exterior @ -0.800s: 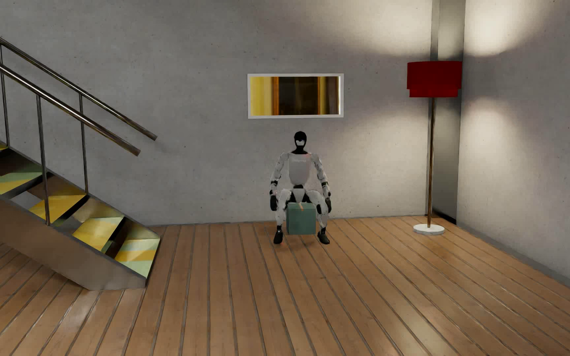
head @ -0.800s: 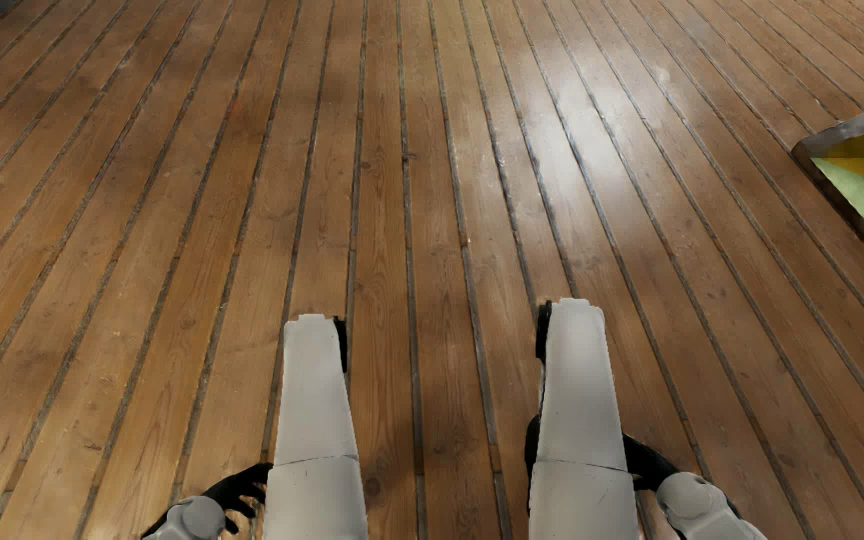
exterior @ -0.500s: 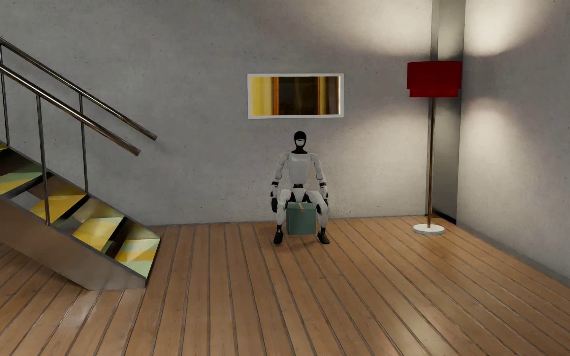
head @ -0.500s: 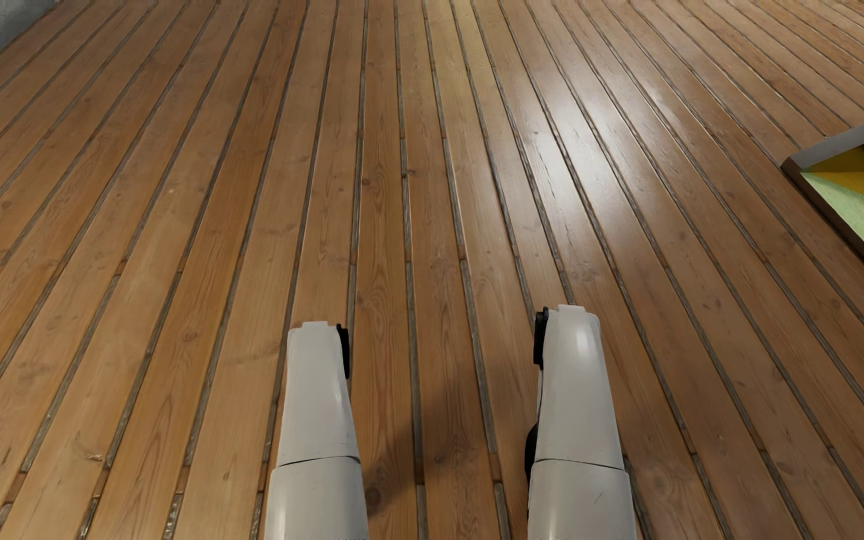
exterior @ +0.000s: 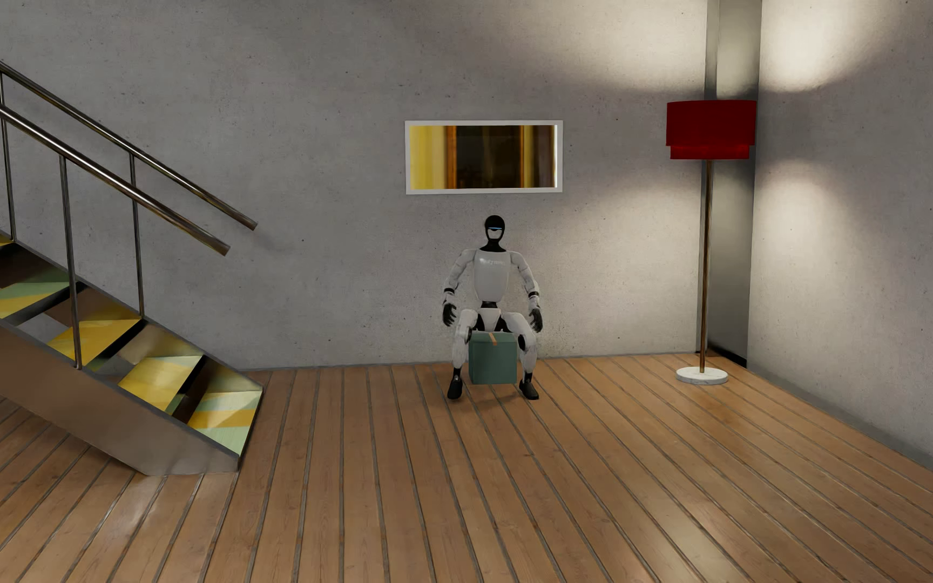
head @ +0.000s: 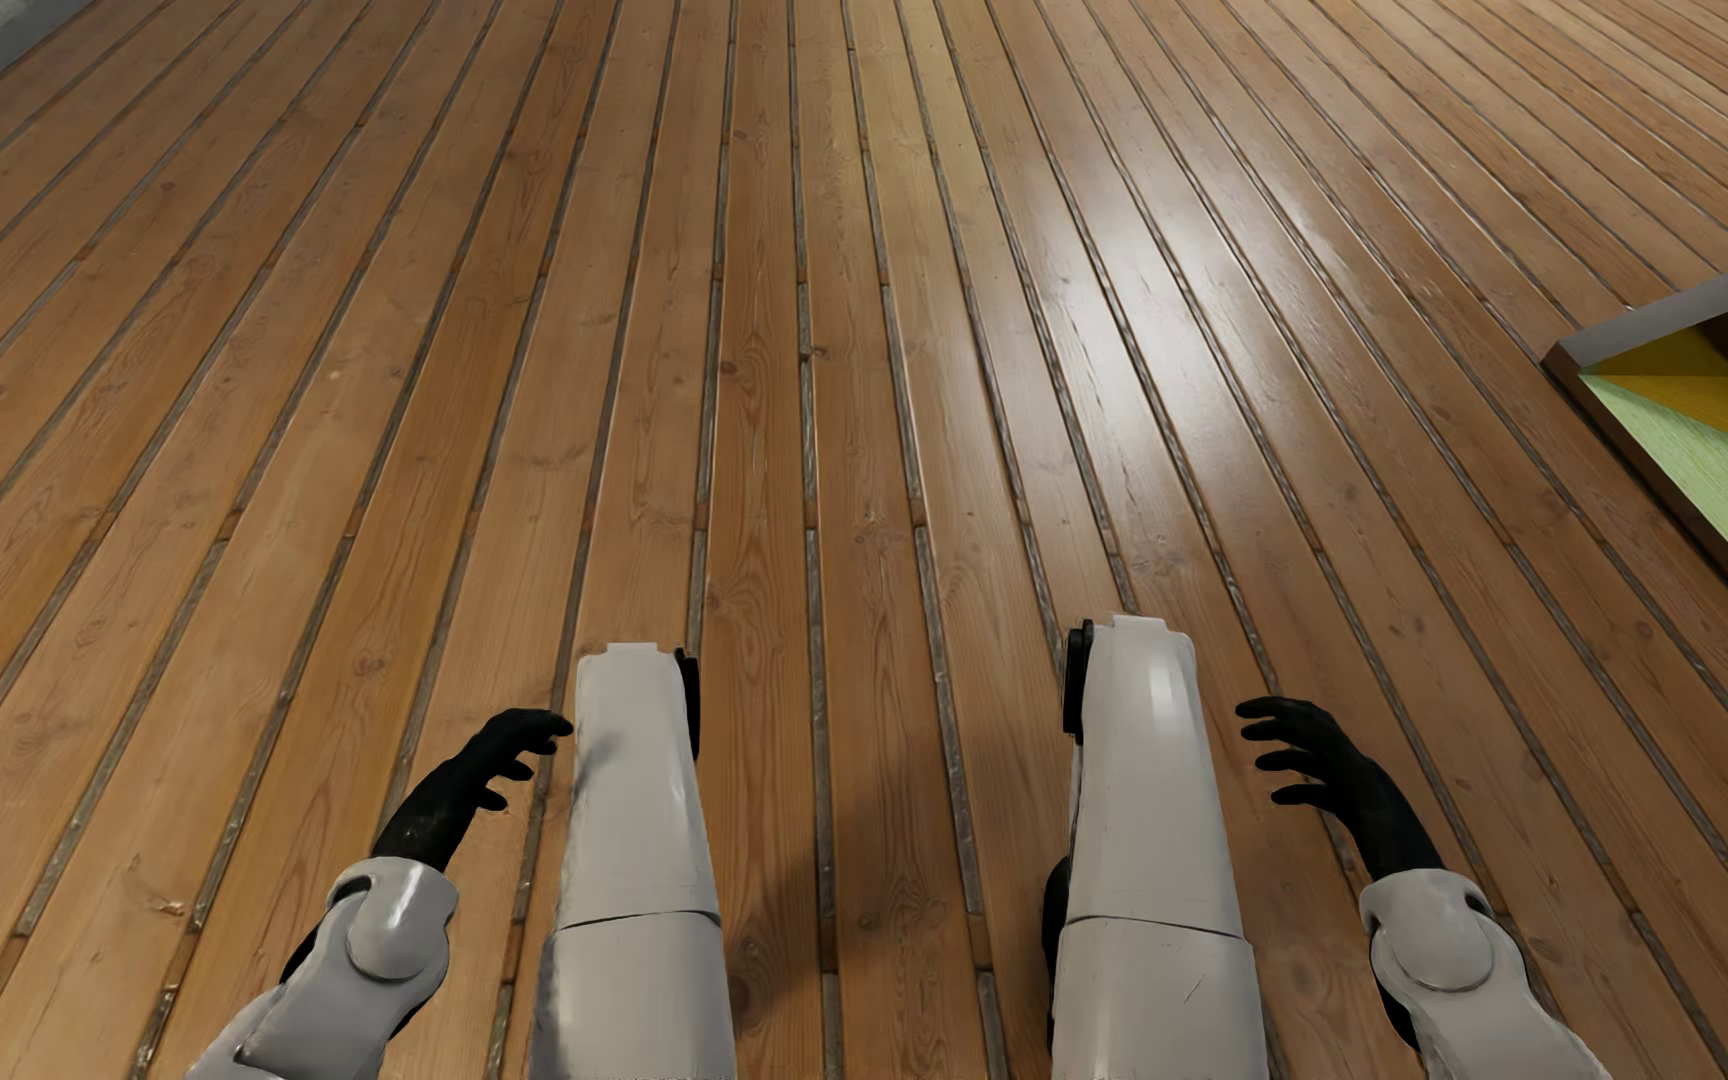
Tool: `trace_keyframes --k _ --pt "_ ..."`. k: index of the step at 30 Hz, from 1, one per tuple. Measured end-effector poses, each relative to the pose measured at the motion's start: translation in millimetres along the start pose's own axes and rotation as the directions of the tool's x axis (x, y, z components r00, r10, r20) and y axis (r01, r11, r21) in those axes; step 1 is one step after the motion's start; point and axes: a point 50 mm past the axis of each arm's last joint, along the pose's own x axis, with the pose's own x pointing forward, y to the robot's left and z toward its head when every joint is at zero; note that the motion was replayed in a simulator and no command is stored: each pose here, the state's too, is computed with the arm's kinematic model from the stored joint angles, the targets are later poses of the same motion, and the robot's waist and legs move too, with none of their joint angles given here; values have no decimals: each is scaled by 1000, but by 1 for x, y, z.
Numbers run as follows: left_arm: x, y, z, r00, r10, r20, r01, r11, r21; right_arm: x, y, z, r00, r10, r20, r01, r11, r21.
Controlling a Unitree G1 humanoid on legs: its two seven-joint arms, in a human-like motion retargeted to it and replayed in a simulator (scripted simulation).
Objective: Get up from the box
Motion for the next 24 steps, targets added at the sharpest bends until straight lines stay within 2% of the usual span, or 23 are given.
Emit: trace_keyframes --k 2,3,4,5,6,7,9,10,11,13,15,17,21,24 --pt "14 17 67 955 23 297 -64 989 131 12 -14 66 959 -31 281 47 997 -53" --pt "17 23 95 920 -23 392 -72 972 224 14 -17 95 924 18 381 29 993 -117" --pt "18 21 129 843 -112 527 -79 942 327 16 -13 127 858 95 505 13 978 -206" --pt "17 18 156 778 -231 585 -71 892 446 15 -6 155 796 224 562 -26 941 -337" --pt "15 12 177 720 -349 600 -60 830 555 13 3 181 722 359 592 -49 879 -474" --pt "13 6 194 670 -467 577 -51 747 663 8 14 202 644 502 577 -67 789 -611" --pt "6 -2 220 587 -627 512 -93 576 812 -3 32 236 508 717 478 -48 577 -815" --pt "3 -3 230 554 -657 511 -143 529 836 -4 34 248 484 731 481 -14 556 -831" --pt "0 -3 239 511 -636 578 -222 552 803 -9 33 262 440 718 539 51 580 -813" --pt "-11 8 258 427 -563 708 -321 637 700 -24 28 289 348 686 639 148 633 -760" --pt "-28 20 271 336 -520 786 -383 687 618 -43 23 304 247 652 717 201 689 -696" --pt "-39 31 277 266 -467 843 -425 728 538 -60 21 316 156 644 749 242 710 -661" --pt "-50 35 286 208 -473 856 -456 727 512 -74 25 328 73 657 750 272 711 -649" --pt "-38 32 281 263 -467 844 -445 718 535 -60 28 323 125 641 757 262 715 -648"
